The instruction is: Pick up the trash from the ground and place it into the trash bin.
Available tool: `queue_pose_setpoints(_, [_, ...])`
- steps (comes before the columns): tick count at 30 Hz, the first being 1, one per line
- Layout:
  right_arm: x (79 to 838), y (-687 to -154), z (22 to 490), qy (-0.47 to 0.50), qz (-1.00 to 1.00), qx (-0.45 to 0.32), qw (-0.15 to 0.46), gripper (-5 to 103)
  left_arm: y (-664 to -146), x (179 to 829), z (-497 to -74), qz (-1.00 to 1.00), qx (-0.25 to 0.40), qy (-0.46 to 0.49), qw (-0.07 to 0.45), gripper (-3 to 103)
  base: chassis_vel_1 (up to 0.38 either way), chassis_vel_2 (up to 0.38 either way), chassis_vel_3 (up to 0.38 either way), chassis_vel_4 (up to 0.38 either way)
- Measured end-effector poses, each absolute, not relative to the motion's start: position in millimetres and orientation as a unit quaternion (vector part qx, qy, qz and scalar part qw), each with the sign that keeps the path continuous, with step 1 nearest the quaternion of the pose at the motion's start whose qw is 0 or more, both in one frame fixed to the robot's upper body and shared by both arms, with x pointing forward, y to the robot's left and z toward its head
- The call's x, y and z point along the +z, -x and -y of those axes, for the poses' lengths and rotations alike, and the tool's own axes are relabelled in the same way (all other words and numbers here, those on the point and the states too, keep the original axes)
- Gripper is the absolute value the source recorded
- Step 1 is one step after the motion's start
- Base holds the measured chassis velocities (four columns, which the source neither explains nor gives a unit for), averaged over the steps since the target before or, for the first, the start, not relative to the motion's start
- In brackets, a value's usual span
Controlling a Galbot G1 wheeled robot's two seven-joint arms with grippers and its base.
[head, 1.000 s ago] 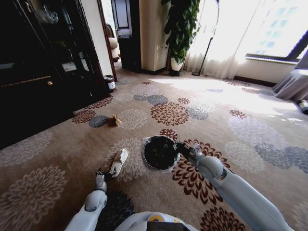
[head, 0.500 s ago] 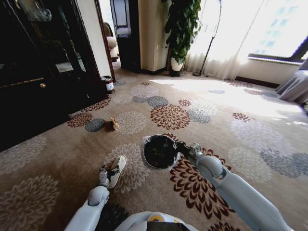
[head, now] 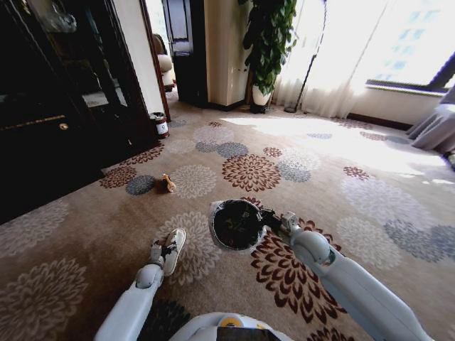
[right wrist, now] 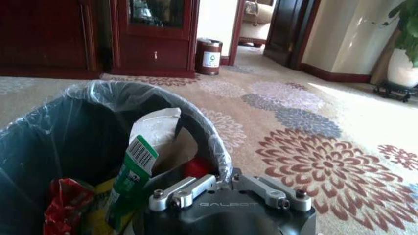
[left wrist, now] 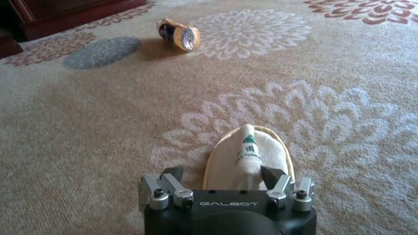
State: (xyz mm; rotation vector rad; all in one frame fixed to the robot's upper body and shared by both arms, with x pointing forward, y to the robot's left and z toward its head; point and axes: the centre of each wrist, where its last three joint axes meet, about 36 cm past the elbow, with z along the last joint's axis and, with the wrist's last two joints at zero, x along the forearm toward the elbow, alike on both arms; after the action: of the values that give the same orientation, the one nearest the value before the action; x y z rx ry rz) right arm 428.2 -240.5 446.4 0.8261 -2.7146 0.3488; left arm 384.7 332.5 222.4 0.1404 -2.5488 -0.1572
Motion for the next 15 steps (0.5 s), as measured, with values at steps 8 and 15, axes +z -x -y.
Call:
queue_pose_setpoints(8, [443.0, -428.6, 240.2, -0.286, 0.94, 0.119, 0.141, 1, -381.0, 216.7, -331.7, 0.953, -0.057, -0.048, 0.294, 61, 0.0, 0.0, 0.0, 0.0])
queue_pose_setpoints(15, [443.7, -429.1, 241.6, -0.286, 0.94, 0.121, 0.139, 1, -381.2, 216.4, -331.2, 0.953, -0.059, -0.047, 0.294, 45, 0.0, 0.0, 0.0, 0.0])
